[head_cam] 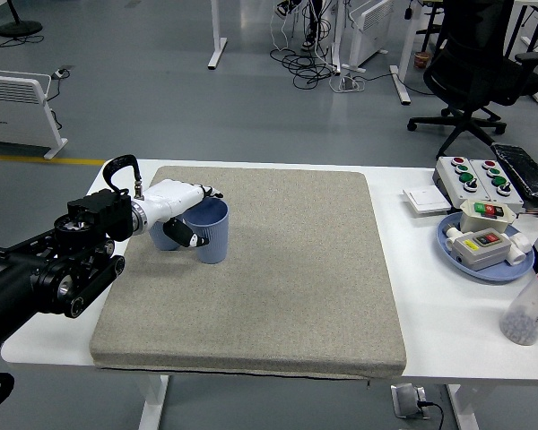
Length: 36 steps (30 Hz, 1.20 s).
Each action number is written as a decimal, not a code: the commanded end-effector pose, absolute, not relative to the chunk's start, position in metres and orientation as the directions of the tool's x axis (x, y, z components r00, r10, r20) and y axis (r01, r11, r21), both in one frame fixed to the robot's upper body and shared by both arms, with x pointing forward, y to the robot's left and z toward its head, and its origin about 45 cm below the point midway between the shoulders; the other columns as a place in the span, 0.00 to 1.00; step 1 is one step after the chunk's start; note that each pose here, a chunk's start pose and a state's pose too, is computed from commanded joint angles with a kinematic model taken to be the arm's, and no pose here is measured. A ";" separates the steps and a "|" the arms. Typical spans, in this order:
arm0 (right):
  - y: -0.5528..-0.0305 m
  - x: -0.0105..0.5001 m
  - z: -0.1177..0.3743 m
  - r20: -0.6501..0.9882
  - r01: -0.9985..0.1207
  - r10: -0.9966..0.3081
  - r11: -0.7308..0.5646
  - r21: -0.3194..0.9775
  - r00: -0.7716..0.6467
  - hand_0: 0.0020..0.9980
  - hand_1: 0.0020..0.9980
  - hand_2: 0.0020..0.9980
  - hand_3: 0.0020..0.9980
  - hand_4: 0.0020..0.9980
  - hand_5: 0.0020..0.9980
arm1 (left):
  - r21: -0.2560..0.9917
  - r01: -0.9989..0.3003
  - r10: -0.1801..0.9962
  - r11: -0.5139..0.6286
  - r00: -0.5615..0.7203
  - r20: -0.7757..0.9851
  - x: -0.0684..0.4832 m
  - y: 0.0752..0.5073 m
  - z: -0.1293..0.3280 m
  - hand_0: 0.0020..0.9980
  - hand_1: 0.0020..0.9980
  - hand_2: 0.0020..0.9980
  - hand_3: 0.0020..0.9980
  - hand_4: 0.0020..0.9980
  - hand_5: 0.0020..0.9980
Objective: Push cup pick cup insert cup
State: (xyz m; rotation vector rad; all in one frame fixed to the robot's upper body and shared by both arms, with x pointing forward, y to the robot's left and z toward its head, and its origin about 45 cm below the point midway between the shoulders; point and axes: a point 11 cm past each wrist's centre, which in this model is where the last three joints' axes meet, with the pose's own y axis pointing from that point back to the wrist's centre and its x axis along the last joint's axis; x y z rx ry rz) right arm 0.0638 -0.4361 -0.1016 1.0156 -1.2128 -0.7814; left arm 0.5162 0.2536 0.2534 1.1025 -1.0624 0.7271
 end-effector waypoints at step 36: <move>-0.435 0.063 -0.102 0.368 -0.036 -0.909 0.369 0.929 0.197 0.73 0.67 0.71 0.60 0.17 0.39 | 0.287 -0.880 0.056 0.379 0.331 0.942 0.512 0.239 0.269 0.56 0.61 0.63 0.85 0.75 0.22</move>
